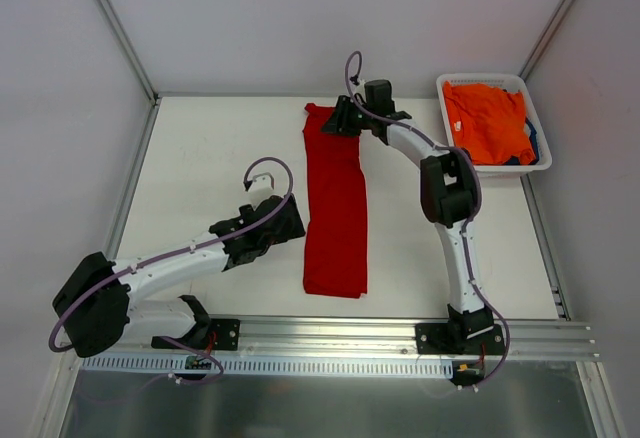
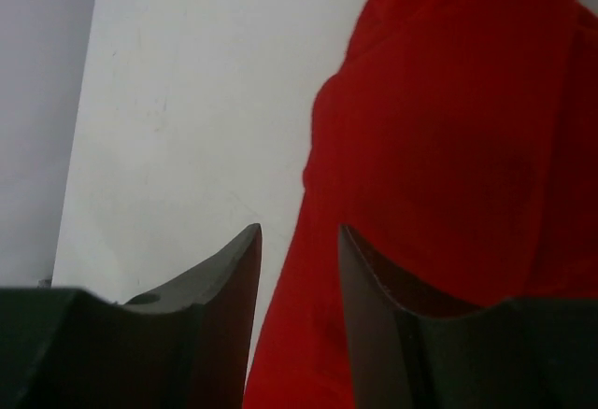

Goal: Fold and stack the t-shirts
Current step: Fold the tshirt

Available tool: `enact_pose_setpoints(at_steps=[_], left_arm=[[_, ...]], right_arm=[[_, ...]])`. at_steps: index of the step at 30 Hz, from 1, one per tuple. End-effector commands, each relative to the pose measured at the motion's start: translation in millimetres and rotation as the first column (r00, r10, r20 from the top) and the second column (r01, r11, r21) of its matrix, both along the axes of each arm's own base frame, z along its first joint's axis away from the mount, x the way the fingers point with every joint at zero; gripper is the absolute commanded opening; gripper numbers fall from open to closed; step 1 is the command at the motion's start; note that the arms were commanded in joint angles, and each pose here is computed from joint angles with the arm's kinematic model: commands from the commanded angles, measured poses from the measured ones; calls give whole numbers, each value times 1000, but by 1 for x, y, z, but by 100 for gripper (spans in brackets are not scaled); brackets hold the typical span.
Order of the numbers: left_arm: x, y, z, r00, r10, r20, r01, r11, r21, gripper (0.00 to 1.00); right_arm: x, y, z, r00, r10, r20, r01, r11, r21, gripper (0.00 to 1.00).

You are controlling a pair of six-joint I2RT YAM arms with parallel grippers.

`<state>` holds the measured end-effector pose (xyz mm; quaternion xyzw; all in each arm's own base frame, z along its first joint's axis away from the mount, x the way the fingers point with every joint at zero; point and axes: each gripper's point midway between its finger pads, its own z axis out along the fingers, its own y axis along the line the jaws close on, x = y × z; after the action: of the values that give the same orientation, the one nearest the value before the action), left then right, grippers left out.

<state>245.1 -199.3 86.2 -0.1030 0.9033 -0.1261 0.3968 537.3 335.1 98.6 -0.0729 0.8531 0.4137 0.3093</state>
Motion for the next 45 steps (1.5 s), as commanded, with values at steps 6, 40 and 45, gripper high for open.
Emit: enact_pose_setpoints(at_steps=[6, 40, 45], left_arm=[[2, 4, 8, 999, 27, 24, -26, 999, -36, 79], [-8, -26, -42, 986, -11, -166, 1, 998, -60, 78], [-17, -28, -49, 980, -31, -195, 15, 996, -83, 78]], right_arm=[[16, -43, 14, 994, -101, 40, 104, 991, -89, 42], [-102, -144, 31, 940, -338, 51, 324, 831, -452, 44], [-155, -142, 23, 950, -312, 31, 288, 828, -482, 46]])
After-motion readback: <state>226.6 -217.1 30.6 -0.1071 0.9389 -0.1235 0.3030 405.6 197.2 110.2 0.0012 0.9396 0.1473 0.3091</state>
